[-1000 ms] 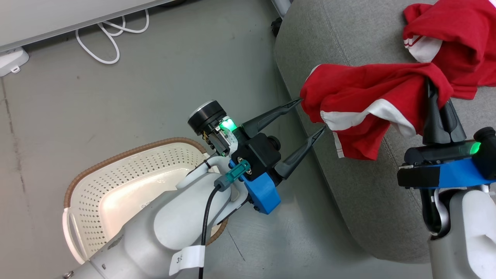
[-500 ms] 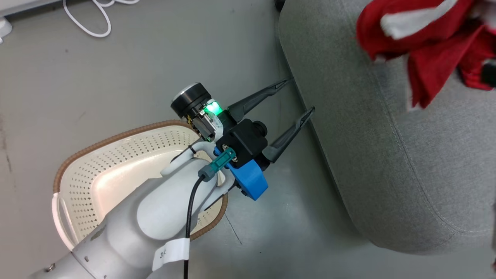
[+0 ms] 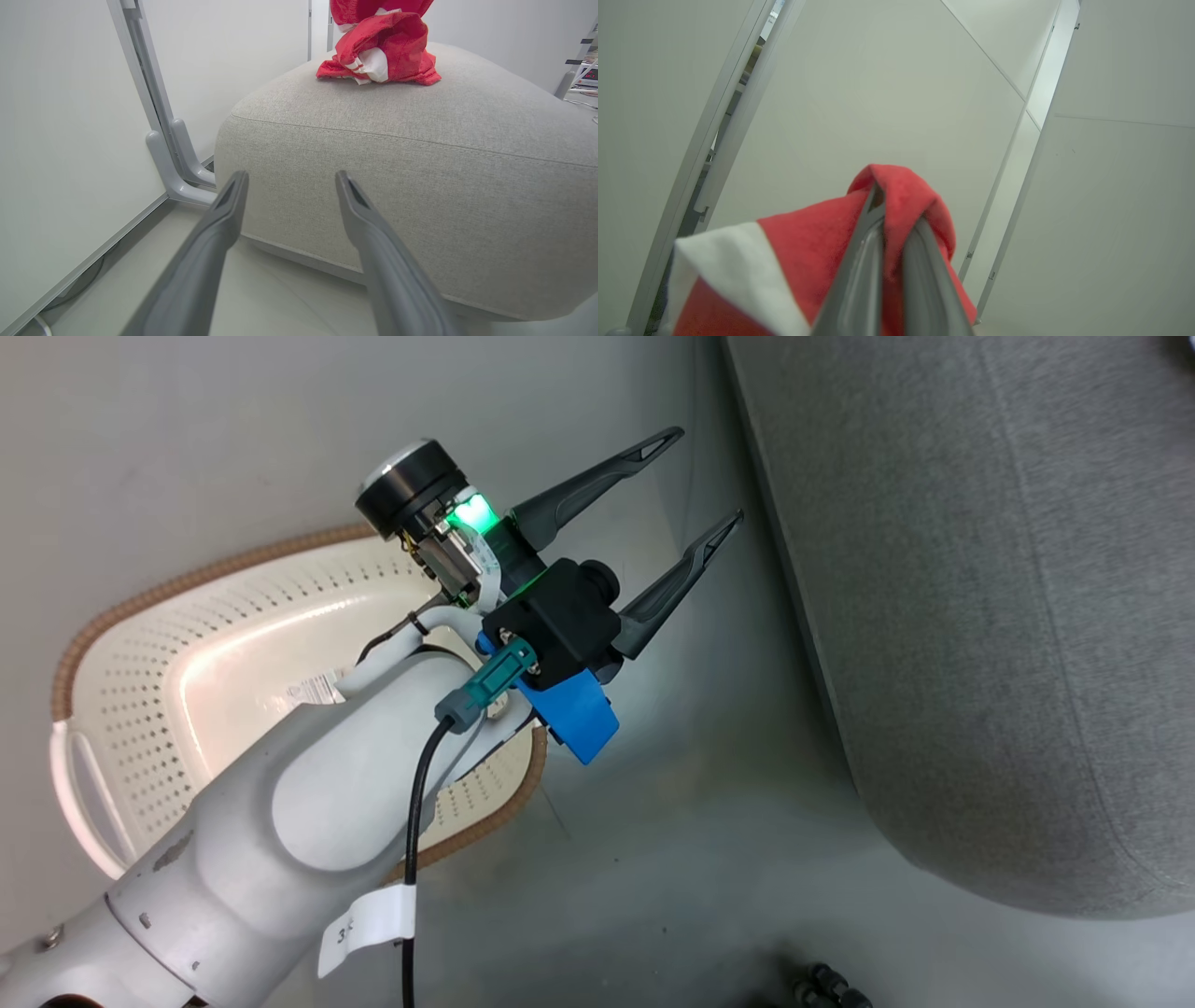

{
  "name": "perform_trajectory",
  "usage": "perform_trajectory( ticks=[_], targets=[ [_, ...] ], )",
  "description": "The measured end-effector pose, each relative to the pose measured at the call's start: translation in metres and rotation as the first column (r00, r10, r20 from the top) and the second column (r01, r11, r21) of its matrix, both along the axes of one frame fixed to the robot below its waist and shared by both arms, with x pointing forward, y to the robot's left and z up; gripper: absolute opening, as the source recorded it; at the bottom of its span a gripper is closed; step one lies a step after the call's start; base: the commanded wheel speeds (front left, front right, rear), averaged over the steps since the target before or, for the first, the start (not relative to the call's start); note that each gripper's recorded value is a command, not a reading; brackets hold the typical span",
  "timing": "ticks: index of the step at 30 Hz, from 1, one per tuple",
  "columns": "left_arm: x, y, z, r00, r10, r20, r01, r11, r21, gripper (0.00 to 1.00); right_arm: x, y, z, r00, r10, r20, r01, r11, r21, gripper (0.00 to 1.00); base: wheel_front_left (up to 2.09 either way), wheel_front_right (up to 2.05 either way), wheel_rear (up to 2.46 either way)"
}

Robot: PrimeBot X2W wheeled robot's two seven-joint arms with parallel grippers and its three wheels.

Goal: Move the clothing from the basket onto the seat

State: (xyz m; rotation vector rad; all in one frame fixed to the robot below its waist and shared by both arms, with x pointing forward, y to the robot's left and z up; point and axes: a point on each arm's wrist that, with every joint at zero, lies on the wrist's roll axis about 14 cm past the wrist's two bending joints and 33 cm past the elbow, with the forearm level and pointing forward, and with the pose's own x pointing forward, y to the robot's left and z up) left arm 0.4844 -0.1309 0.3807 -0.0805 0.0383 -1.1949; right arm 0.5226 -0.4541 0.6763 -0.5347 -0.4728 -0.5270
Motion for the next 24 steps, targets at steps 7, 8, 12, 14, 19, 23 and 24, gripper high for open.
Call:
perform_trajectory(
  ticks=[7, 8, 12, 14, 19, 23, 24],
  targets=[
    [-0.004, -0.005, -0.032, 0.998, -0.032, -0.051, 0.032, 0.999, -0.003, 1.00, 0.000, -0.026, -0.109, 0.969, -0.094, -0.230, 0.119, 0.988, 0.099, 0.00, 0.00, 0.00, 0.00],
    [-0.005, -0.005, -0.036, 0.998, -0.036, -0.056, 0.036, 0.999, -0.003, 1.00, -0.001, -0.026, -0.125, 0.960, -0.099, -0.262, 0.131, 0.986, 0.106, 0.00, 0.00, 0.00, 0.00],
    [-0.003, -0.003, -0.050, 0.997, -0.038, -0.073, 0.039, 0.999, 0.005, 1.00, -0.008, -0.025, -0.175, 0.931, -0.112, -0.347, 0.175, 0.972, 0.158, 0.00, 0.00, 0.00, 0.00],
    [-0.004, -0.001, -0.056, 0.996, -0.038, -0.083, 0.039, 0.999, 0.009, 1.00, -0.009, -0.021, -0.195, 0.919, -0.106, -0.379, 0.185, 0.966, 0.179, 0.00, 0.00, 0.00, 0.00],
    [-0.003, 0.001, -0.061, 0.995, -0.036, -0.090, 0.038, 0.999, 0.013, 1.00, -0.013, -0.015, -0.230, 0.893, -0.088, -0.440, 0.205, 0.952, 0.227, 0.00, 0.00, 0.00, 0.00],
    [-0.002, 0.003, -0.061, 0.996, -0.033, -0.086, 0.035, 0.999, 0.017, 1.00, -0.015, -0.009, -0.244, 0.885, -0.073, -0.460, 0.211, 0.943, 0.256, 0.00, 0.00, 0.00, 0.00],
    [-0.002, 0.003, -0.060, 0.996, -0.032, -0.084, 0.034, 0.999, 0.017, 1.00, -0.015, -0.008, -0.244, 0.886, -0.071, -0.459, 0.209, 0.943, 0.258, 0.00, 0.00, 0.00, 0.00]
  ],
)
